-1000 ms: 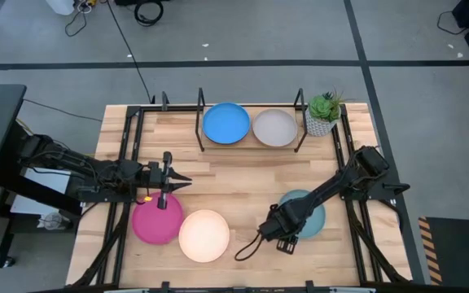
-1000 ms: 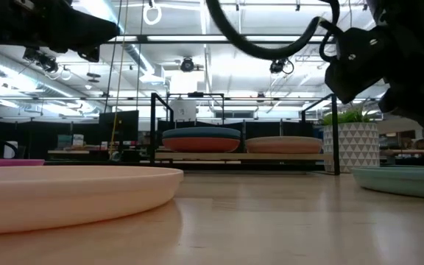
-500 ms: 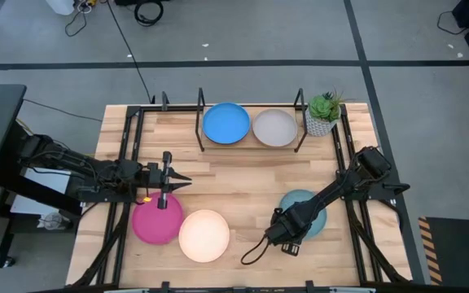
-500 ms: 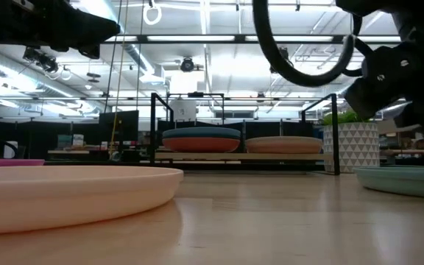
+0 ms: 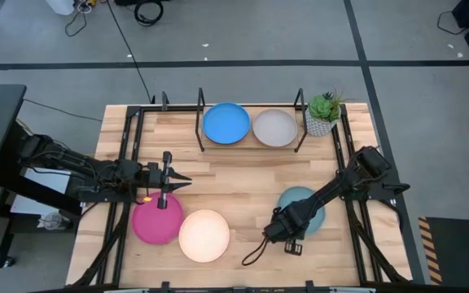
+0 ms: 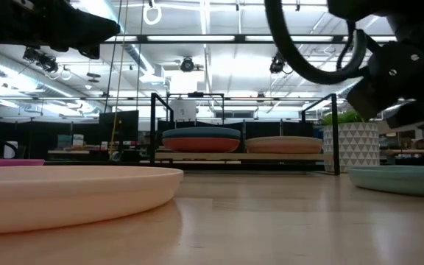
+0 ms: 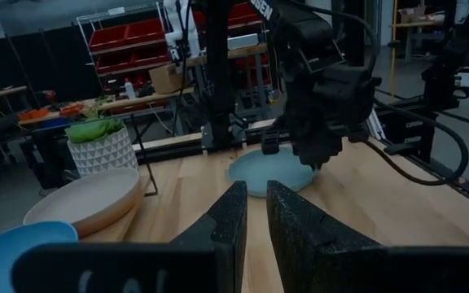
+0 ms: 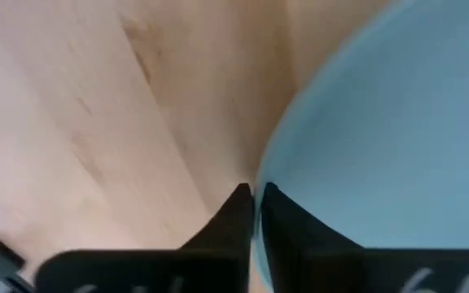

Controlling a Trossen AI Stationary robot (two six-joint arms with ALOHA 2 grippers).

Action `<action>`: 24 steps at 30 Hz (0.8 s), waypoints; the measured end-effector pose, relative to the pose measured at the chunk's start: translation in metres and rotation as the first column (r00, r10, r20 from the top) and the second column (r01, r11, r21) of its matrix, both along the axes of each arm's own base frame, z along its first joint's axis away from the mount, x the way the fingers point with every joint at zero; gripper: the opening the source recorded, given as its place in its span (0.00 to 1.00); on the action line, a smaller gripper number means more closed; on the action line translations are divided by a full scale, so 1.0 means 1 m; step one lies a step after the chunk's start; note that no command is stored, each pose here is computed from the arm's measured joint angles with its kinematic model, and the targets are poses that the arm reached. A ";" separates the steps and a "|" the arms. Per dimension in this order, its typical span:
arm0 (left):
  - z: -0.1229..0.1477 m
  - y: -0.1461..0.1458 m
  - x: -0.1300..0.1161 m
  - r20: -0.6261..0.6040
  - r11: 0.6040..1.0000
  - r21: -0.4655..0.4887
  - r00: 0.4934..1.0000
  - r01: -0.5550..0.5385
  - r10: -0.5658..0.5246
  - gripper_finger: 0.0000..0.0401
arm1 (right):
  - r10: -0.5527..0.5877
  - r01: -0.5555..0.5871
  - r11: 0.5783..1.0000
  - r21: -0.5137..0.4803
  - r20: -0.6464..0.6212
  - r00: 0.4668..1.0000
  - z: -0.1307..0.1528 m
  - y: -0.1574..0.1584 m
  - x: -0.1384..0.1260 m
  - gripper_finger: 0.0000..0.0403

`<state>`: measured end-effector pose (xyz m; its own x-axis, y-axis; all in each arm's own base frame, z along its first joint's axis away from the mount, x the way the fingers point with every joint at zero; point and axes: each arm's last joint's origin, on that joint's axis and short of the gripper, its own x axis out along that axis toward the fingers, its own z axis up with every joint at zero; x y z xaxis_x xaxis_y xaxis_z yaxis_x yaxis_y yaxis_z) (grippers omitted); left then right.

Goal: Place and stack plates onto a shelf
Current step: Stack the light blue plate on the top of the stacked plates on the shelf

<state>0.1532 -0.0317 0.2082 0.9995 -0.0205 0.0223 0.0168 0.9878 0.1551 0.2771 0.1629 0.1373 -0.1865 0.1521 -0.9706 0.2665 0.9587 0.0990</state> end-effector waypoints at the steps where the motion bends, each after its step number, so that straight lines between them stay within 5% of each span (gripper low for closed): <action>1: 0.000 0.000 0.000 -0.001 1.000 -0.016 1.000 0.000 0.000 0.14 | 0.025 -0.025 1.000 -0.003 0.002 1.000 0.003 -0.002 0.002 0.04; 12: 0.000 0.000 0.000 -0.006 0.975 -0.222 1.000 0.004 -0.006 0.14 | 0.248 -0.242 0.966 -0.089 0.071 0.966 0.055 -0.021 0.035 0.04; 24: 0.000 0.000 0.000 -0.007 0.945 -0.328 1.000 0.006 -0.009 0.14 | 0.338 -0.320 0.855 -0.408 -0.029 0.941 0.100 -0.068 0.049 0.05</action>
